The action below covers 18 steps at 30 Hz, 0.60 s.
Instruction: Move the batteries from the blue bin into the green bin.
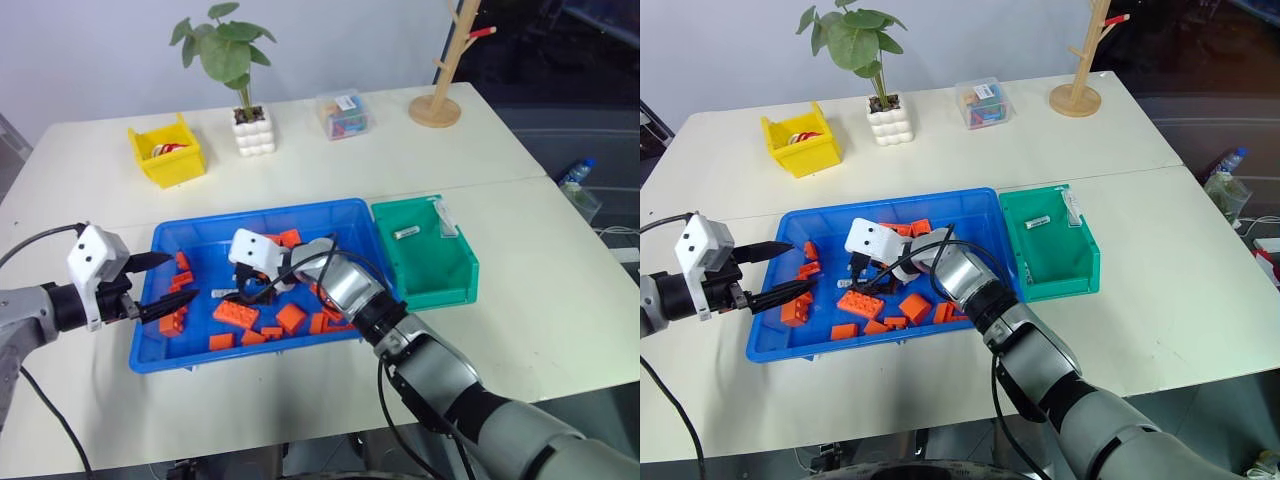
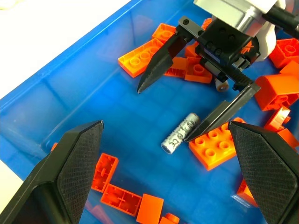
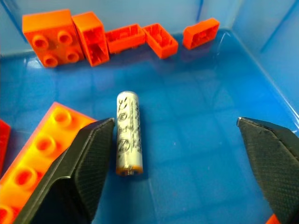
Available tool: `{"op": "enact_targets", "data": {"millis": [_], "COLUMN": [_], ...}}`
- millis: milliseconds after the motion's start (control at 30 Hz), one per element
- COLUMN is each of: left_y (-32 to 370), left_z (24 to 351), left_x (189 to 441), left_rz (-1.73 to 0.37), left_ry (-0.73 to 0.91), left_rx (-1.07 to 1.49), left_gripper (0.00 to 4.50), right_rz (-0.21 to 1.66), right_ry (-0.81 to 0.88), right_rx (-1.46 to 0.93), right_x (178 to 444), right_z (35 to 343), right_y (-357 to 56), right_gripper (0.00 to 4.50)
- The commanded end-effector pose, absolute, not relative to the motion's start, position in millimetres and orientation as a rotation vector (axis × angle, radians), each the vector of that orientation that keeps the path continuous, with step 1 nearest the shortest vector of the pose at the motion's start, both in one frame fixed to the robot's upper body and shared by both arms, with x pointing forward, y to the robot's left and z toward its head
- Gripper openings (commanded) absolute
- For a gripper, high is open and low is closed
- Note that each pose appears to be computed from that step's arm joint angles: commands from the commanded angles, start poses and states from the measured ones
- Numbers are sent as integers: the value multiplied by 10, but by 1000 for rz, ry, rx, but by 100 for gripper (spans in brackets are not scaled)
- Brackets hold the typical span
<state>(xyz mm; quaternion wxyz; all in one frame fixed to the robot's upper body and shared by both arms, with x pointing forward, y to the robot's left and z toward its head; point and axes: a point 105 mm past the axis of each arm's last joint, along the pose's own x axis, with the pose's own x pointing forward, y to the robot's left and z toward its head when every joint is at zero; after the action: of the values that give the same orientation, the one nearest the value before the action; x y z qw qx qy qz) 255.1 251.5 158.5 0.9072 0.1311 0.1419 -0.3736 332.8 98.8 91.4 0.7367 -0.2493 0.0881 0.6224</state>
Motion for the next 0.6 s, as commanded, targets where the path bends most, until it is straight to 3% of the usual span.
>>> {"op": "enact_targets", "data": {"millis": [33, 200, 233, 300, 533, 600], "left_y": [2517, 2507, 2506, 2504, 2499, 2505], "left_z": [1688, 1698, 1697, 1701, 1660, 1655], "left_x": [2566, 2559, 2558, 2558, 2498, 2486], "left_rz": [-762, -761, -761, -762, -791, -797], "left_ry": [248, 245, 245, 246, 289, 297], "left_rx": [297, 296, 296, 296, 347, 361], "left_gripper": [450, 450, 450, 450, 450, 450], "right_rz": [1400, 1425, 1428, 1422, 1410, 1402], "right_ry": [172, 218, 226, 237, 257, 256], "right_rx": [-568, -587, -583, -575, -560, -565], "right_x": [3268, 3217, 3212, 3223, 3265, 3284], "right_z": [918, 778, 764, 755, 763, 768], "right_y": [1043, 1007, 1005, 1006, 1005, 989], "right_gripper": [443, 443, 420, 359, 8, 11]}}
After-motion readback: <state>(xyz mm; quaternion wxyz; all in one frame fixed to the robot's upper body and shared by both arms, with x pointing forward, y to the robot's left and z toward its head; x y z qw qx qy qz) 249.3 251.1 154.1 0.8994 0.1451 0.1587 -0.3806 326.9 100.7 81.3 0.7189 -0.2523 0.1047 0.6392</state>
